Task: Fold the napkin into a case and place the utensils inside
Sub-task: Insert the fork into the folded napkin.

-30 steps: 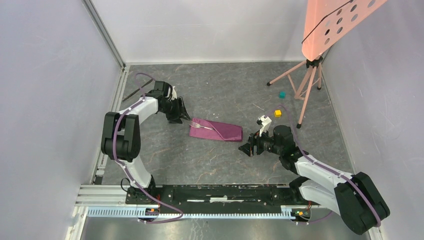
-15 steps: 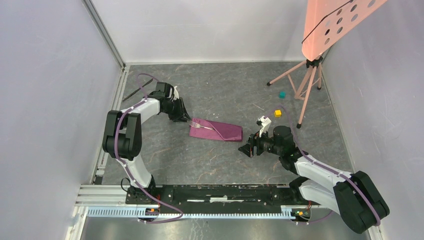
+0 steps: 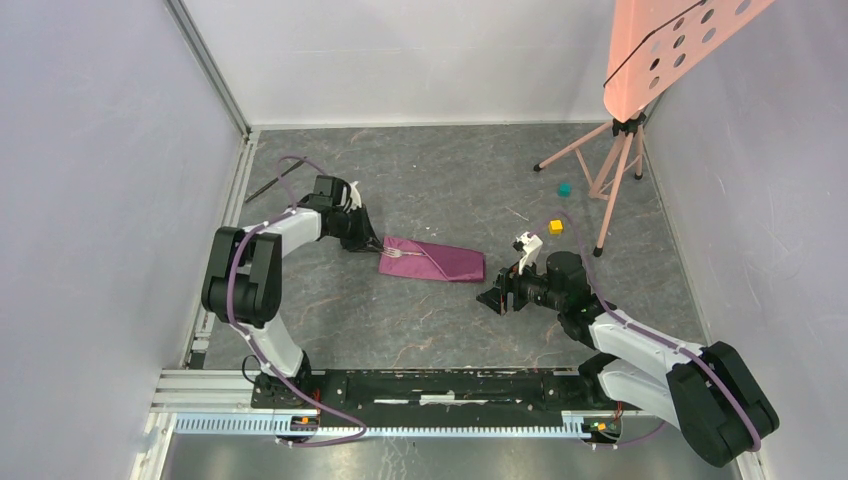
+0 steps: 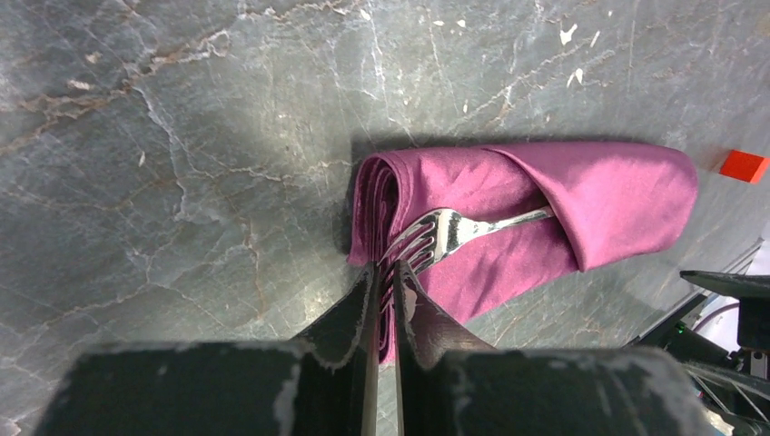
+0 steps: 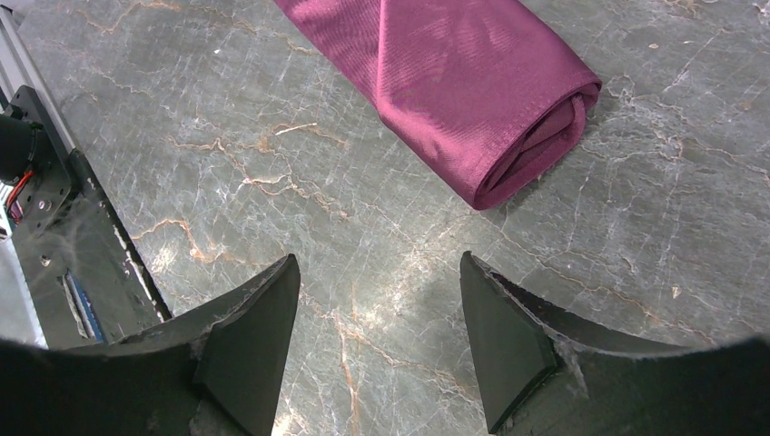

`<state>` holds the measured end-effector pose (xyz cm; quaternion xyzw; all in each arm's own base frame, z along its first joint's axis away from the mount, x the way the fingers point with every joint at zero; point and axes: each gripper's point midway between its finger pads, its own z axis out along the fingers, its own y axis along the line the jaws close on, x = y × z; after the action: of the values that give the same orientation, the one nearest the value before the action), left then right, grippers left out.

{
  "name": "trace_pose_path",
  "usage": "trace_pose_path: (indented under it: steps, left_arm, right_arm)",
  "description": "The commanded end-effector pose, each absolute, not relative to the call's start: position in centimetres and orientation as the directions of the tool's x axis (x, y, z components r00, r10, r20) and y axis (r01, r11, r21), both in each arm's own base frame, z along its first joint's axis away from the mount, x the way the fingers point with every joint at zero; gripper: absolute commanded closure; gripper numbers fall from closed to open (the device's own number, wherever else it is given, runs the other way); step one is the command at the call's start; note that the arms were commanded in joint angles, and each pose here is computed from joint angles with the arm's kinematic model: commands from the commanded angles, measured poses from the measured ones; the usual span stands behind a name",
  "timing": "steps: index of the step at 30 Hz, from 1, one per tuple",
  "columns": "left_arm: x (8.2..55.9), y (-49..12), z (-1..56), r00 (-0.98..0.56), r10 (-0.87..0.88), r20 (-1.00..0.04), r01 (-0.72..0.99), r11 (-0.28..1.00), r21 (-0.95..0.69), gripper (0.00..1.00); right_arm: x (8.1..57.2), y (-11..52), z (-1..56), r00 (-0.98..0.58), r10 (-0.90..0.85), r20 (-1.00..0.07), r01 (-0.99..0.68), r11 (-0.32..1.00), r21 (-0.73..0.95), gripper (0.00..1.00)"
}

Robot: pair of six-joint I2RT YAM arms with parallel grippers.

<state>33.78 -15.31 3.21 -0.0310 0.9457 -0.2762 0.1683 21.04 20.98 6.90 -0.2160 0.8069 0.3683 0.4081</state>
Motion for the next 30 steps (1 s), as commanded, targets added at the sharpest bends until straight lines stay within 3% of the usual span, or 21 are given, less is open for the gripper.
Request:
trace_pose_path:
  steps: [1,13,30]
  left_arm:
    - [34.5,-15.7,5.3,-0.904,-0.165,-0.394,0.088,0.83,-0.551,0.88]
    - [34.1,-16.6,7.3,-0.893,-0.192,-0.406,0.096,0.801,-0.591,0.96]
    - [34.4,-20.5,6.0,-0.911,-0.213,-0.354,0.104,0.712,-0.694,0.98]
  right_arm:
    - [21.5,21.1,7.4,-0.544,-0.031,-0.838,-0.662,0.629,0.407,0.29]
    - [21.4,21.2,7.2,-0.553,-0.029,-0.833,-0.66,0.625,0.416,0.29]
    - [21.4,21.3,7.0,-0.563,-0.032,-0.826,-0.657,0.624,0.424,0.29]
